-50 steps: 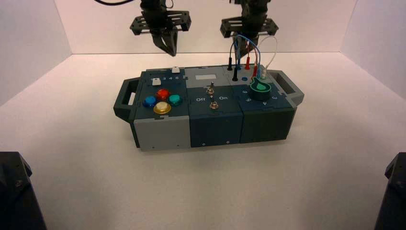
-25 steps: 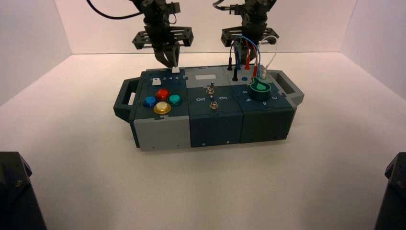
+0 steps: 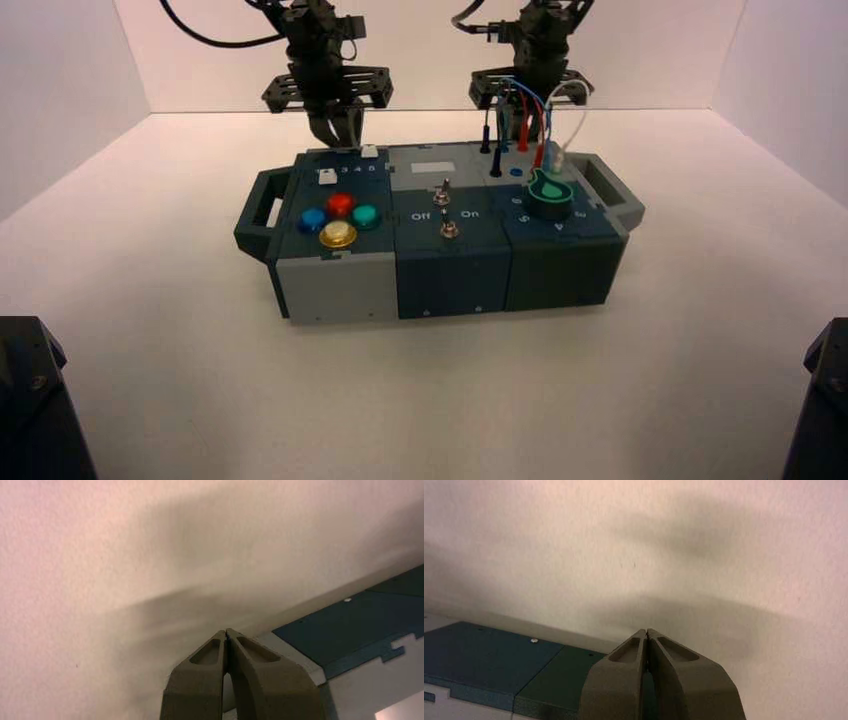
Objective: Move the box closer.
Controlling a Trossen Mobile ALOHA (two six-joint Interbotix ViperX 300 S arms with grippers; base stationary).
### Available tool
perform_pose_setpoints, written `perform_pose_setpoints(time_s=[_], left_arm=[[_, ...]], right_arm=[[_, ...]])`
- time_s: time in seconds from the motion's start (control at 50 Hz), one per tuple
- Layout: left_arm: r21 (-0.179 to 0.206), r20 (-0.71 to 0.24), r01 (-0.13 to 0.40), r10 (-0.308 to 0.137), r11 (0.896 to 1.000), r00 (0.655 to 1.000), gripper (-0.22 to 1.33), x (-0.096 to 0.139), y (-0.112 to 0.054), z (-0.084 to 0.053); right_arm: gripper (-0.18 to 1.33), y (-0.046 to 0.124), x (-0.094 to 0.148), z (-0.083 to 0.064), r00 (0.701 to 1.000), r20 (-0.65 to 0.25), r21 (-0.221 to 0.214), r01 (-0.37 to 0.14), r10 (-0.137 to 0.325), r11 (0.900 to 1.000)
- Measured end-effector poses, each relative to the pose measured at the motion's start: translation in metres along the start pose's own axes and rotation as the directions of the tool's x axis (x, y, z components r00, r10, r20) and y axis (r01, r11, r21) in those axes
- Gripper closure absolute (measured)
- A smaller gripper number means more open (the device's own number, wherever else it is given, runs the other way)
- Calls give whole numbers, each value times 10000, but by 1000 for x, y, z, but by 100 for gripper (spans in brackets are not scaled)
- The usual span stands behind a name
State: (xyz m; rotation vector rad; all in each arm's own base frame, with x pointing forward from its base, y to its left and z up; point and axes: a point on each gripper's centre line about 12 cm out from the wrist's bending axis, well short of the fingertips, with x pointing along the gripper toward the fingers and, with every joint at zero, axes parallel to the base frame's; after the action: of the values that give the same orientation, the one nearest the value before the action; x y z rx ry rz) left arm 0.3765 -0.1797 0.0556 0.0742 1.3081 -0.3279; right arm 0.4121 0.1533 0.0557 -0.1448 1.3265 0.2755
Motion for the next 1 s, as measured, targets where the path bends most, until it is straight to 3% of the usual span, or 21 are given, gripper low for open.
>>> perform_pose_setpoints(time_s=[0.68, 1.0], left_arm=[[171, -445, -19, 26, 9999, 9990, 128, -4, -3, -26], [186, -415, -23, 31, 9998, 9991, 128, -8, -3, -29]], right_arm=[[129, 0, -11, -40, 9983, -551, 321, -146, 163, 9994], [129, 0, -21, -46, 9989, -428, 389, -169, 185, 9991]])
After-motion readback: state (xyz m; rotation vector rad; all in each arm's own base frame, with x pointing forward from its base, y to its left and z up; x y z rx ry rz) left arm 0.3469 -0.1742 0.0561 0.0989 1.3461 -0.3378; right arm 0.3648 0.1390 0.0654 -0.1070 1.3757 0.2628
